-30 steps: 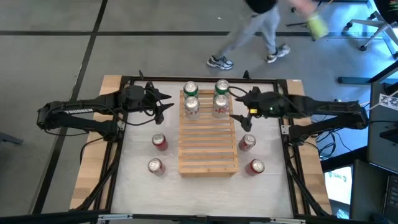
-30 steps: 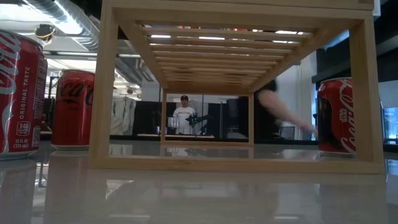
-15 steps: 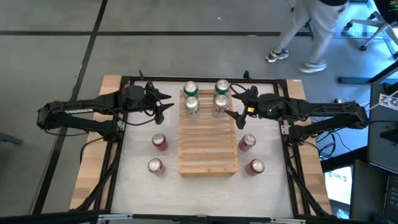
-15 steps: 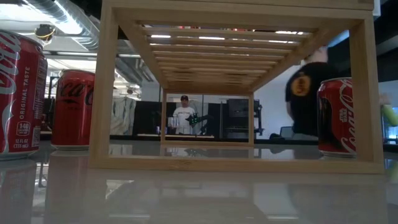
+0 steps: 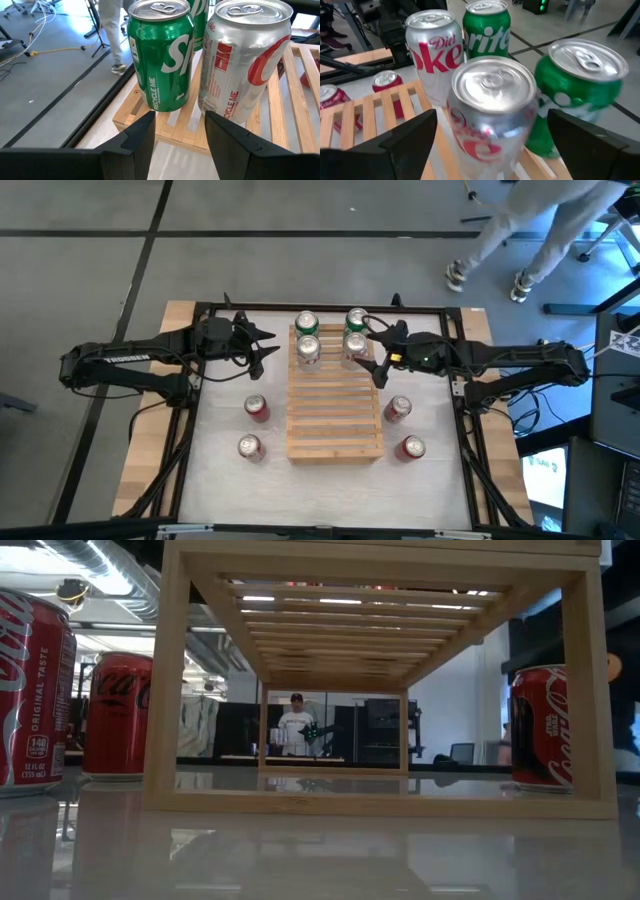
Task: Place canned beverage on shelf
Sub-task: Put the red and silver soda can on the shelf aligned with the red and silver soda can
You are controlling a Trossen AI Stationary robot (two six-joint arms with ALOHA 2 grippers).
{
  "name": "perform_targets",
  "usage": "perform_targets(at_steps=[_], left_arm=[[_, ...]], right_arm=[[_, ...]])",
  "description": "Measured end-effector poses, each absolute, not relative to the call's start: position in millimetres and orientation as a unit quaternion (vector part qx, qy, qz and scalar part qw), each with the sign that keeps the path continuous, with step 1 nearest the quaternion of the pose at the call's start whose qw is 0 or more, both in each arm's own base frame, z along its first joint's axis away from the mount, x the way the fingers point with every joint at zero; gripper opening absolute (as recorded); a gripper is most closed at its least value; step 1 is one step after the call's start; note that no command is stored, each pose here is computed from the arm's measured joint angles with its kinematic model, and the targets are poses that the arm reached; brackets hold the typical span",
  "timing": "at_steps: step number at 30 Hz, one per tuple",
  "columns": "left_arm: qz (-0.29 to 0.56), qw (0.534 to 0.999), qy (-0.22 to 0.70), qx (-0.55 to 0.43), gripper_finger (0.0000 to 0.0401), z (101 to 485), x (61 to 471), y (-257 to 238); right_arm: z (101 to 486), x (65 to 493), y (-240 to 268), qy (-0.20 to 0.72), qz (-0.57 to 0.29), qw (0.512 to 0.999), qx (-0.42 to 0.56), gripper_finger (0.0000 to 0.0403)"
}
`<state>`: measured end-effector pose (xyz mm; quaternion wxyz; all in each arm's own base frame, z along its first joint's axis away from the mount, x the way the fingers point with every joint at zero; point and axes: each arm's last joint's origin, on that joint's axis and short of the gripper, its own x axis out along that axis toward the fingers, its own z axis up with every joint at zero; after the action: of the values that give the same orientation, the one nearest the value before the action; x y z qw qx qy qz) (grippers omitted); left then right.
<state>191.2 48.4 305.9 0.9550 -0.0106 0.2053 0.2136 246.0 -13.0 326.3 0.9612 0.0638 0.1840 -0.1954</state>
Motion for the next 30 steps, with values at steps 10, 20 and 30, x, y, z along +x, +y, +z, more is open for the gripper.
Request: perform_targets(at_steps=[10, 20, 30], left_arm=[[0.214, 0.955, 0.206, -0.011, 0.0163, 306, 191, 48], [0.213, 0.955, 0.205, -0.011, 0.0163, 306, 191, 48], [0.214, 0.955, 0.206, -0.011, 0.0163, 306, 191, 48]], right_arm=[[321, 258, -13, 0.176, -0.196, 0.962, 0.066, 0.0372], [323, 259, -13, 0.168, -0.195, 0.964, 0.067, 0.0372], [317, 264, -13, 0.178, -0.187, 0.964, 0.067, 0.0325]])
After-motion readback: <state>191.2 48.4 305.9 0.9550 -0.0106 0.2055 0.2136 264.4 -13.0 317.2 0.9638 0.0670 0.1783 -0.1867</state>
